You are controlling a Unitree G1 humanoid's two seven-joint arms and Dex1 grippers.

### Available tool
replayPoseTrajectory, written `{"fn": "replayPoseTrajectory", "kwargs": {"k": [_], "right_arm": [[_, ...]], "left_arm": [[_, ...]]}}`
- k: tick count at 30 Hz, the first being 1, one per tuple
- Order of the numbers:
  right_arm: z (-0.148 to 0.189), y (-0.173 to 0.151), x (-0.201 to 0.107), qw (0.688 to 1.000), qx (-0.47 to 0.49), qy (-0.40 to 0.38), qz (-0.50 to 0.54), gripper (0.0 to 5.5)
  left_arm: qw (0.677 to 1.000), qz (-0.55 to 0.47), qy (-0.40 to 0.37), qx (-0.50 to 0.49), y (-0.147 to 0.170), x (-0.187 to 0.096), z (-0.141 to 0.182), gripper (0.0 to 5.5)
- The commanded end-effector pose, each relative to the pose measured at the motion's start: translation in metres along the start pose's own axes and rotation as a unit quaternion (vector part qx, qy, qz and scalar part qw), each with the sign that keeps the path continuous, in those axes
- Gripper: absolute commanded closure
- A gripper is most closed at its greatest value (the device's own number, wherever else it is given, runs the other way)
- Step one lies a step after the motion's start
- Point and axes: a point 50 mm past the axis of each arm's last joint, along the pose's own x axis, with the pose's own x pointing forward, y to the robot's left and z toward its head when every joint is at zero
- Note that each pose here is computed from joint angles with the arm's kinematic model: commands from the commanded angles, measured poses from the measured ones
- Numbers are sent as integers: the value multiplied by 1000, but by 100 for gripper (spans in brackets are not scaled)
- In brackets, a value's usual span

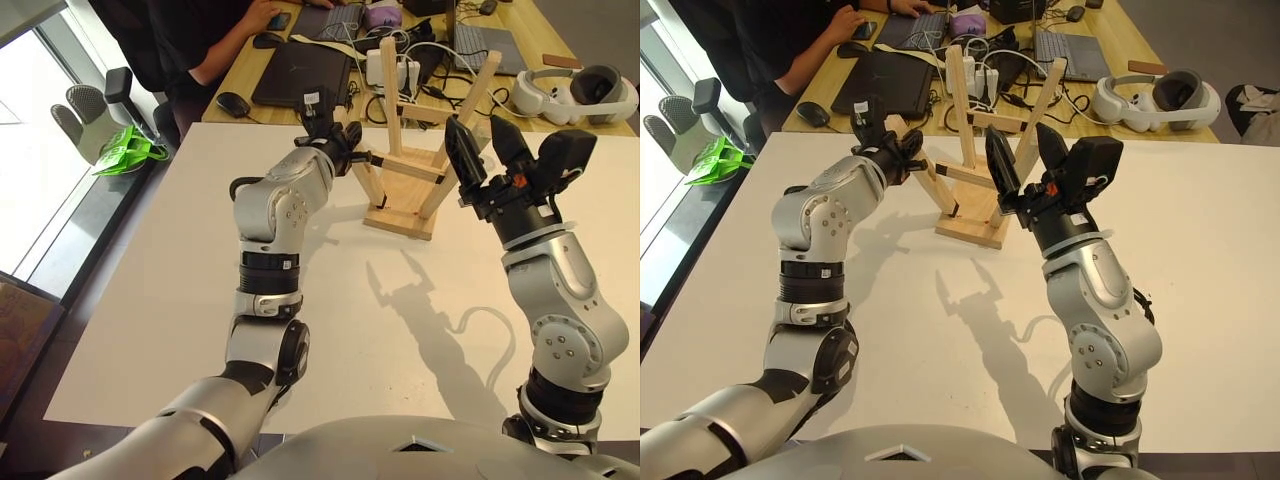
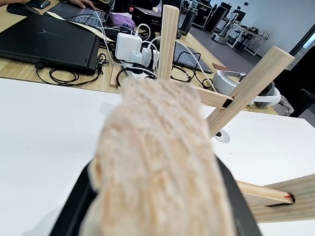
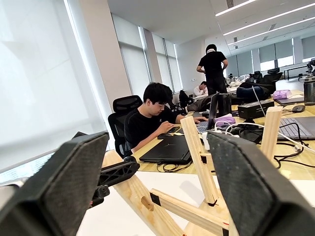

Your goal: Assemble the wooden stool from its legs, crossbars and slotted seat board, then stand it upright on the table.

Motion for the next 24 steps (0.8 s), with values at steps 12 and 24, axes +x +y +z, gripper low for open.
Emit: {"fn": "replayPoseTrajectory", "kwargs": {"k": [12, 24], "right_arm": [[-3, -4, 1, 1000, 5, 0, -13, 179], [4, 0, 17, 999, 36, -24, -26, 179]], "left_arm": [[984, -49, 135, 109, -14, 24, -35, 449], [985, -26, 139, 97, 3, -18, -45, 449]]}}
